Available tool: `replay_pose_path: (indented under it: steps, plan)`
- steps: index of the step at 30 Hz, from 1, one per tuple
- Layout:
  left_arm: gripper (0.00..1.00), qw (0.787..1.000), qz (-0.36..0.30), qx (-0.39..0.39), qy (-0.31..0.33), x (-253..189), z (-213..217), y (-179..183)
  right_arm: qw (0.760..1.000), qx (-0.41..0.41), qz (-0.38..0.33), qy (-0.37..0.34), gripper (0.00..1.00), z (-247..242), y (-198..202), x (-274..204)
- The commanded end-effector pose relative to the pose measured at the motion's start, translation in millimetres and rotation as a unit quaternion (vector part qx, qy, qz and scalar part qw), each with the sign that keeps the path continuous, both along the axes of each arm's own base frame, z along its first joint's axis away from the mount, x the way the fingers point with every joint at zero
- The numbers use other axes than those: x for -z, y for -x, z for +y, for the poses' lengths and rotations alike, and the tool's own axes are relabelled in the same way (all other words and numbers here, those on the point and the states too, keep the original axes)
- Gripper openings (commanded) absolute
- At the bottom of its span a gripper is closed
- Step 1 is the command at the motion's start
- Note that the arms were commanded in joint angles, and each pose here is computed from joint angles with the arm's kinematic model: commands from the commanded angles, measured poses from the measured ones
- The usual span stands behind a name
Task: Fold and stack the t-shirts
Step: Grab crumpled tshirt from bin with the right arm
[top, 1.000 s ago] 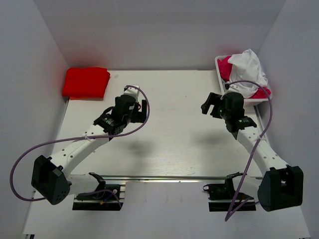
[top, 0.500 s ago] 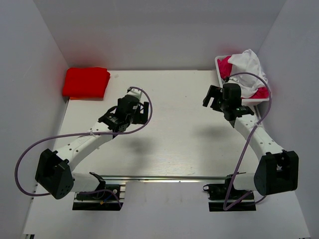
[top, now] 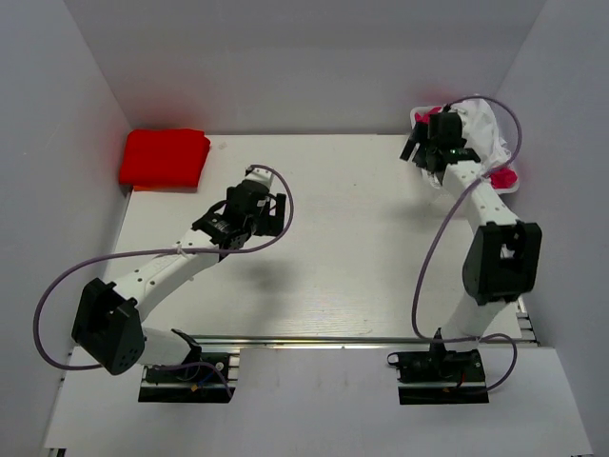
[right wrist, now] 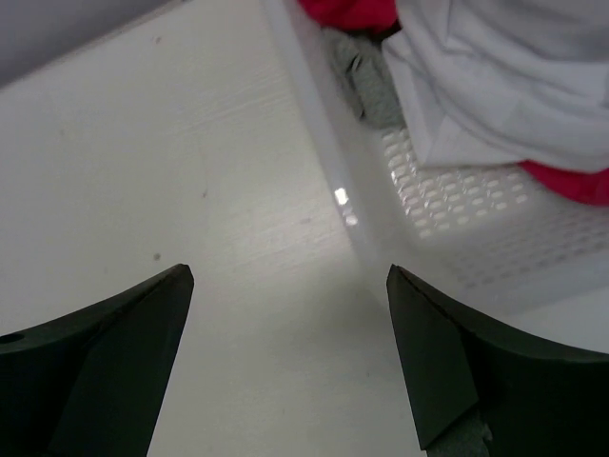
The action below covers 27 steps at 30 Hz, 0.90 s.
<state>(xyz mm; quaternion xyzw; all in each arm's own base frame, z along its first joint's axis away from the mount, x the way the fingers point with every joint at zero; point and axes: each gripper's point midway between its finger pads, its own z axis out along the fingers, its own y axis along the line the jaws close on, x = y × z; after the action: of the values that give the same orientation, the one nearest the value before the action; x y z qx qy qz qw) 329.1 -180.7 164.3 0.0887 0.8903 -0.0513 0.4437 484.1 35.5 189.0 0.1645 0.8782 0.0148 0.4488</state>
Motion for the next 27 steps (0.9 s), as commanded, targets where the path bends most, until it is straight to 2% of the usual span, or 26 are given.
replay_pose_path:
  steps: [1, 2, 4, 9, 12, 18, 19, 21, 22, 24, 25, 26, 27]
  plan:
    - [1.00, 1.000, -0.016, -0.011, 0.001, -15.2, -1.2, -12.4, 0.998, 0.060, -0.004, 0.034, 0.88, -42.3, -30.5, -11.8]
    - [1.00, 1.000, -0.012, -0.011, -0.002, -11.3, -1.6, -12.9, 0.996, 0.080, -0.021, 0.037, 0.88, -58.3, -51.9, -29.3]
    - [1.00, 1.000, -0.016, -0.008, -0.003, -12.8, -2.1, -14.4, 0.995, 0.092, -0.010, 0.042, 0.88, -68.3, -62.0, -19.0]
    - [1.00, 1.000, -0.013, -0.004, -0.010, -10.0, -3.6, -17.2, 0.985, 0.153, -0.048, 0.059, 0.88, -120.2, -93.2, -37.6]
    - [1.00, 1.000, -0.013, -0.004, -0.011, -9.8, -5.1, -19.2, 0.980, 0.174, -0.057, 0.074, 0.88, -144.4, -115.4, -24.8]
    - [1.00, 1.000, -0.007, -0.011, -0.022, -2.9, -4.4, -23.7, 0.973, 0.181, -0.116, 0.086, 0.88, -168.7, -157.1, -15.1]
    - [1.00, 1.000, -0.006, -0.011, -0.023, -2.1, -6.1, -26.1, 0.972, 0.170, -0.145, 0.077, 0.88, -164.8, -168.1, -23.5]
    - [1.00, 1.000, 0.003, -0.011, -0.029, 3.7, -7.7, -28.3, 0.972, 0.167, -0.149, 0.077, 0.88, -169.1, -176.9, -9.9]
    - [1.00, 0.999, 0.008, -0.014, -0.028, 3.9, -8.5, -28.8, 0.969, 0.162, -0.171, 0.071, 0.85, -168.9, -184.1, -17.0]
    - [1.00, 0.999, 0.013, -0.016, -0.029, 5.8, -9.8, -30.1, 0.971, 0.156, -0.172, 0.065, 0.77, -169.2, -191.8, -4.2]
    - [1.00, 0.999, 0.017, -0.016, -0.032, 7.6, -10.7, -31.3, 0.970, 0.159, -0.175, 0.061, 0.67, -170.4, -194.1, -4.7]
    - [1.00, 0.999, 0.017, -0.019, -0.028, 4.7, -11.4, -31.7, 0.969, 0.160, -0.178, 0.060, 0.43, -171.3, -194.7, -6.2]
    - [1.00, 0.999, 0.021, -0.019, -0.030, 8.2, -11.7, -32.1, 0.965, 0.167, -0.193, 0.059, 0.28, -174.0, -195.8, -13.7]
